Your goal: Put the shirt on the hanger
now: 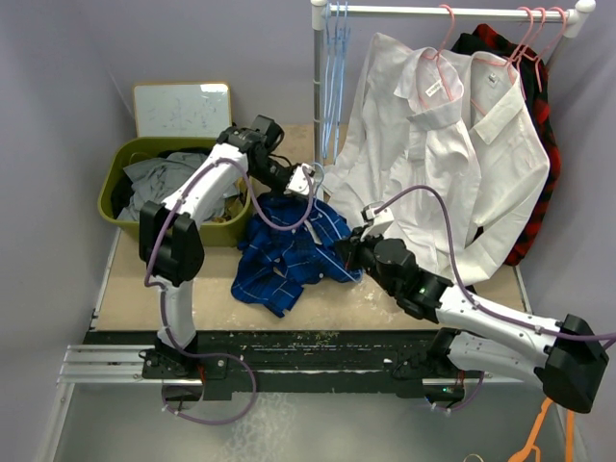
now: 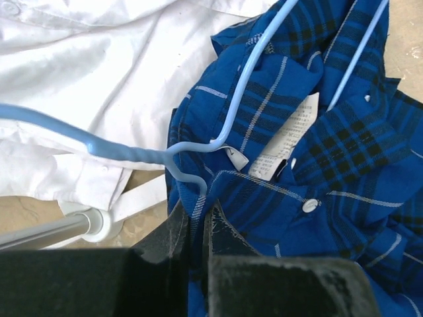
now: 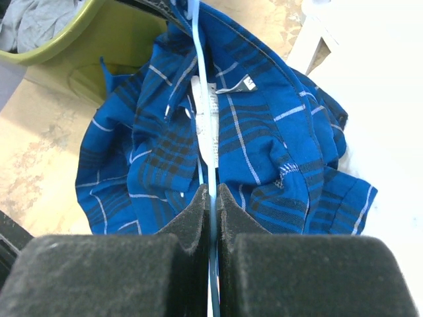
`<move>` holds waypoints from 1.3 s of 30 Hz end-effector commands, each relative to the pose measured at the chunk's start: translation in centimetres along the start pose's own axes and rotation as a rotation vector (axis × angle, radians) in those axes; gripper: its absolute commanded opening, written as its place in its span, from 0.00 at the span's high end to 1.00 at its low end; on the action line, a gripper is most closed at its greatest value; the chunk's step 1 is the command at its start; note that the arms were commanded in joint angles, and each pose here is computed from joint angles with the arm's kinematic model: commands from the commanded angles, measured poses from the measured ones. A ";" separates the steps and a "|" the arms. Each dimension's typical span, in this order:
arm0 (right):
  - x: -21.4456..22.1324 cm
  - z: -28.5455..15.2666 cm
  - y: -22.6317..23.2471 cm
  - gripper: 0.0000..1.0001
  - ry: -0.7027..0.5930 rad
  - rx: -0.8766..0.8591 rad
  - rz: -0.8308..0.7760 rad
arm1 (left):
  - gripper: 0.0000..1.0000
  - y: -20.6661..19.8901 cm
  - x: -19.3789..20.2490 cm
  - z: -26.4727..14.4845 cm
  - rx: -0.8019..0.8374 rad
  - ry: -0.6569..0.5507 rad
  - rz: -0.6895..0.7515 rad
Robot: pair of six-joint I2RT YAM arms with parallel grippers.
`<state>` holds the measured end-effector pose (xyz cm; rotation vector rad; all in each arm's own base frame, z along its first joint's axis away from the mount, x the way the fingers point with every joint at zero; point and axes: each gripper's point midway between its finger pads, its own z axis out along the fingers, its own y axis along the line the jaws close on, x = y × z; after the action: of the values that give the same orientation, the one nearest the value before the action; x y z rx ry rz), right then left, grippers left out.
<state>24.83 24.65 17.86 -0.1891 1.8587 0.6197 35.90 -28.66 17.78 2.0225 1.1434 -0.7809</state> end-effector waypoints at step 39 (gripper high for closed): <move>-12.0 -7.1 2.9 0.00 -0.254 -0.129 0.098 | 1.00 -8.4 -13.5 -8.8 -0.334 0.030 -0.417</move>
<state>22.42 22.24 28.44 -0.1526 1.6469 0.7710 24.56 -24.60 28.69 1.6116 1.6893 -0.6626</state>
